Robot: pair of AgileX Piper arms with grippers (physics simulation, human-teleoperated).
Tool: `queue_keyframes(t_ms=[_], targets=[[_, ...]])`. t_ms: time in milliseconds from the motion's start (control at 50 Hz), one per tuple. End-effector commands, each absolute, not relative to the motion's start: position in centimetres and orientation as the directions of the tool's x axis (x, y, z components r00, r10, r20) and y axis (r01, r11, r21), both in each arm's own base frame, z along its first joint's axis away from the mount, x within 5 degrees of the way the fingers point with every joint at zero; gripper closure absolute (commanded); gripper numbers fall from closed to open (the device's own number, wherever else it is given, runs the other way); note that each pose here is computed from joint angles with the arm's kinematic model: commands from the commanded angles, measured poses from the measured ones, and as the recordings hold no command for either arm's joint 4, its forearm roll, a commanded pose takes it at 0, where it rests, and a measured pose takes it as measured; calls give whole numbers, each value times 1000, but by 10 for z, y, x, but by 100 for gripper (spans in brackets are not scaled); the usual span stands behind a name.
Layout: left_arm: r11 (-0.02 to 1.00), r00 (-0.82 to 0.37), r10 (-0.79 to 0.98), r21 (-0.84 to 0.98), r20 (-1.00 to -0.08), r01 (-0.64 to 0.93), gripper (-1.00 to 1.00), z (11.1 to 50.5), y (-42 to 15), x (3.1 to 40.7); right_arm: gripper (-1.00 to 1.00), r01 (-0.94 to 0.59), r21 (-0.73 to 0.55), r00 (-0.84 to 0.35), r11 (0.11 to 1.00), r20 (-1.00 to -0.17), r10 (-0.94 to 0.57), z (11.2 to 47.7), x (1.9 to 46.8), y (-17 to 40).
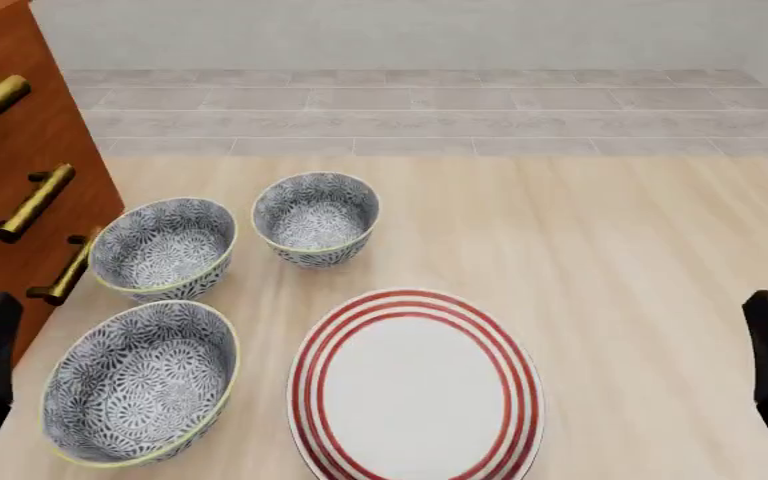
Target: Pick up the bowl and put it in the front on the plate.
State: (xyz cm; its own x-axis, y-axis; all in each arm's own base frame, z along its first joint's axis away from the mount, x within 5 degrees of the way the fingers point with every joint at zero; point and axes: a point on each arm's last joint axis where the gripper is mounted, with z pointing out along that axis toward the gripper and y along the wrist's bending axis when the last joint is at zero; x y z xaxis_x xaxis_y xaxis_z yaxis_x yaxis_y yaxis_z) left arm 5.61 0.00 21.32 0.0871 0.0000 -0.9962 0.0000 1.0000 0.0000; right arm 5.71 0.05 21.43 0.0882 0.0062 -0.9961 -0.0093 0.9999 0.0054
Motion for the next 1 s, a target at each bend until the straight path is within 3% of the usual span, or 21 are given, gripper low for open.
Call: queue_keyframes(t_ms=[20,240,420,700,760,1000], targets=[[1000,87,0,0,-996,0,-100,213,0,56,-100,-5,-6,81,1000,-997,-5,214,57,0],[1000,87,0,0,-996,0,-100,213,0,56,-100,-10,-34,72,999,-997,-34,217,61,1],[1000,87,0,0,-996,0,-100,213,0,56,-100,-56,-29,74,998,-997,-25,241,75,4],[1000,87,0,0,-996,0,-100,213,0,56,-100,-149,-44,63,988,-997,-34,270,106,16],[1000,87,0,0,-996,0,-100,213,0,56,-100,-184,-110,59,977,-993,-101,277,120,23],[1000,87,0,0,-996,0,-100,213,0,56,-100,-251,-145,24,957,-989,-144,299,153,40]])
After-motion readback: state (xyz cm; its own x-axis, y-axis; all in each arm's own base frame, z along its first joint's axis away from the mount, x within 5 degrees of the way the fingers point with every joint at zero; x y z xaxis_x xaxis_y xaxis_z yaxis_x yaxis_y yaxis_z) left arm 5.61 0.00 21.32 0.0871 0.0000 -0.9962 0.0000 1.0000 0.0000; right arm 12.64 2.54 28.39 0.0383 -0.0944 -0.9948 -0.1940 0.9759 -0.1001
